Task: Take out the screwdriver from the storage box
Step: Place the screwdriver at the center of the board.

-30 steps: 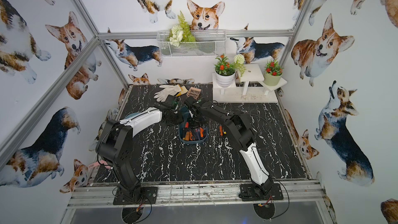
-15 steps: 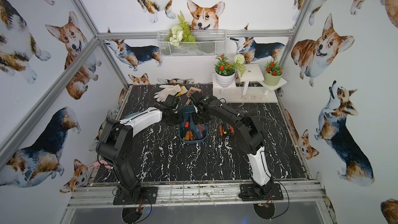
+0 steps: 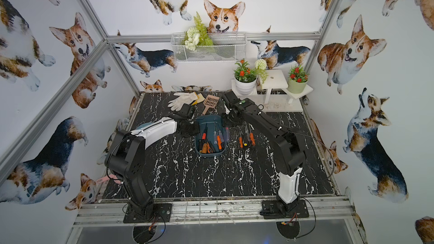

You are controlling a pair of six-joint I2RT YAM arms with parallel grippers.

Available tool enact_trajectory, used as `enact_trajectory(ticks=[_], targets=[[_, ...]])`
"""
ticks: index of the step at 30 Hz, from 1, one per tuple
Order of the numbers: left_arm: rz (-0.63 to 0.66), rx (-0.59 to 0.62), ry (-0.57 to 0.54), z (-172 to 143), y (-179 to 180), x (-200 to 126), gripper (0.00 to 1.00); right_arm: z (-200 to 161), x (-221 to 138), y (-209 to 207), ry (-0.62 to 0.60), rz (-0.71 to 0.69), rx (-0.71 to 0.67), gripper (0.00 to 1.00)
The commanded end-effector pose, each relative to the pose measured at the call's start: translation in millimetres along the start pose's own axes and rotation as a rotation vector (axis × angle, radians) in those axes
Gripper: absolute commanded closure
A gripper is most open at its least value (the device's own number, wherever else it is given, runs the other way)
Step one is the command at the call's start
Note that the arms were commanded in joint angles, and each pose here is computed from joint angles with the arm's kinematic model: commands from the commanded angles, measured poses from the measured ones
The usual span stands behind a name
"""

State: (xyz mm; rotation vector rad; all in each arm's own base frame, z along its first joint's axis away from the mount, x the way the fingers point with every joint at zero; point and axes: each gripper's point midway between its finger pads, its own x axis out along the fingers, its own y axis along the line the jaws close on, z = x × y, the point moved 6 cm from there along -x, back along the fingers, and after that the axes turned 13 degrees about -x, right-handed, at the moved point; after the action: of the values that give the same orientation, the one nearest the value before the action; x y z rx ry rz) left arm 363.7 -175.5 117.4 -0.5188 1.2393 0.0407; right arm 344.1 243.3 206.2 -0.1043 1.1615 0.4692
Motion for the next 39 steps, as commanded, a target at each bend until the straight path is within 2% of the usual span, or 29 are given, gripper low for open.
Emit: enact_trajectory(ticks=[1,16,23,35,39], targets=[[-0.048,-0.003,-0.005,3,-8,0,1.0,-5,-7,-17,0.001,-0.036,0.026,1.0],[-0.037,0.002,-0.005,1,-5,-2,1.0,-48,11,-100,0.235,-0.177,0.082,1.0],[-0.036,0.001,-0.007,2,-6,-3,1.0,-51,28,-110,0.308,-0.193,0.047,1.0],[-0.029,0.005,-0.006,2,-5,-3,1.0,-53,55,-110,0.338,-0.155,0.094,1.0],[-0.028,0.004,-0.006,2,-5,-4,1.0,-51,58,-109,0.328,-0.147,0.1,0.92]])
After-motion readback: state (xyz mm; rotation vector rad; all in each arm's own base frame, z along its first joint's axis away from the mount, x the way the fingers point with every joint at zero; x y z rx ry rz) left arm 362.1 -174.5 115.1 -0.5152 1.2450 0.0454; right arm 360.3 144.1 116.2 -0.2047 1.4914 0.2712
